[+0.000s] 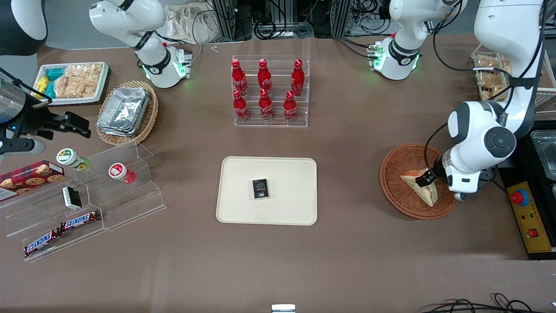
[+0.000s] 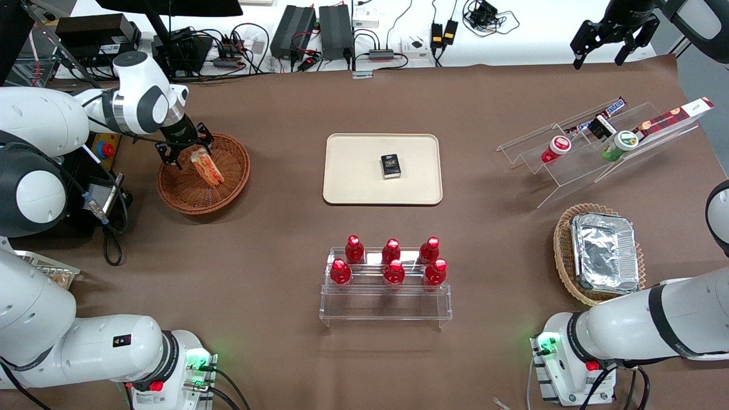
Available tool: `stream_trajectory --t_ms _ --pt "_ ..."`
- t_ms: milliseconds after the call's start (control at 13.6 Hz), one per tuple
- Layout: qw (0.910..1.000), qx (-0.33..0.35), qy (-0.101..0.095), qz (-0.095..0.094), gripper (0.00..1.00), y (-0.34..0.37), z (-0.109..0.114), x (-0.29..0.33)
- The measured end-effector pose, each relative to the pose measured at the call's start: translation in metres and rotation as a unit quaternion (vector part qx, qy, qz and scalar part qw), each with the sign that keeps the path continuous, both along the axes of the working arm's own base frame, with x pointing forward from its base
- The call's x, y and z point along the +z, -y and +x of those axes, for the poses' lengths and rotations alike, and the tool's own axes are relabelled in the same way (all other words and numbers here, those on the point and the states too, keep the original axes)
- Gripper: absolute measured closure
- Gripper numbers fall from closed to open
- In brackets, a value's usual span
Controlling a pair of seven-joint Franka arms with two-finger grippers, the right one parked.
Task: Place sandwich from basket to tray
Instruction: 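Lower the left gripper and close it on the wrapped sandwich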
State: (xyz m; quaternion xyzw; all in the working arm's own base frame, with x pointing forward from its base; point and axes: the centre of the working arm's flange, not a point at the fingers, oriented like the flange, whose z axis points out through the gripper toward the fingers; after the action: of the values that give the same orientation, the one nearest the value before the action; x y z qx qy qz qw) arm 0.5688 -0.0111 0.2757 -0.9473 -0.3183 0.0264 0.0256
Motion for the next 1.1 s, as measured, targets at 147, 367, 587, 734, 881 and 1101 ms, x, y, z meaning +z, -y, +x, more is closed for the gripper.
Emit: stream_trajectory --t_ms 147,367,587,734,881,1101 --pt "1.0000 -0.006 0.007 0.003 0.00 0.000 -0.006 -0.011" --pt "1.0000 -0.005 0.008 0.000 0.00 0.000 -0.008 -0.029" --pt "0.9997 0.021 0.013 -0.001 0.12 0.003 0.003 -0.039" --pt "0.9990 0.040 0.019 -0.002 0.19 0.007 0.014 -0.041" --pt "0.9984 0.051 0.024 -0.003 0.40 0.008 0.021 -0.040" --pt "0.9958 0.086 0.030 -0.002 0.64 0.009 0.030 -0.033"
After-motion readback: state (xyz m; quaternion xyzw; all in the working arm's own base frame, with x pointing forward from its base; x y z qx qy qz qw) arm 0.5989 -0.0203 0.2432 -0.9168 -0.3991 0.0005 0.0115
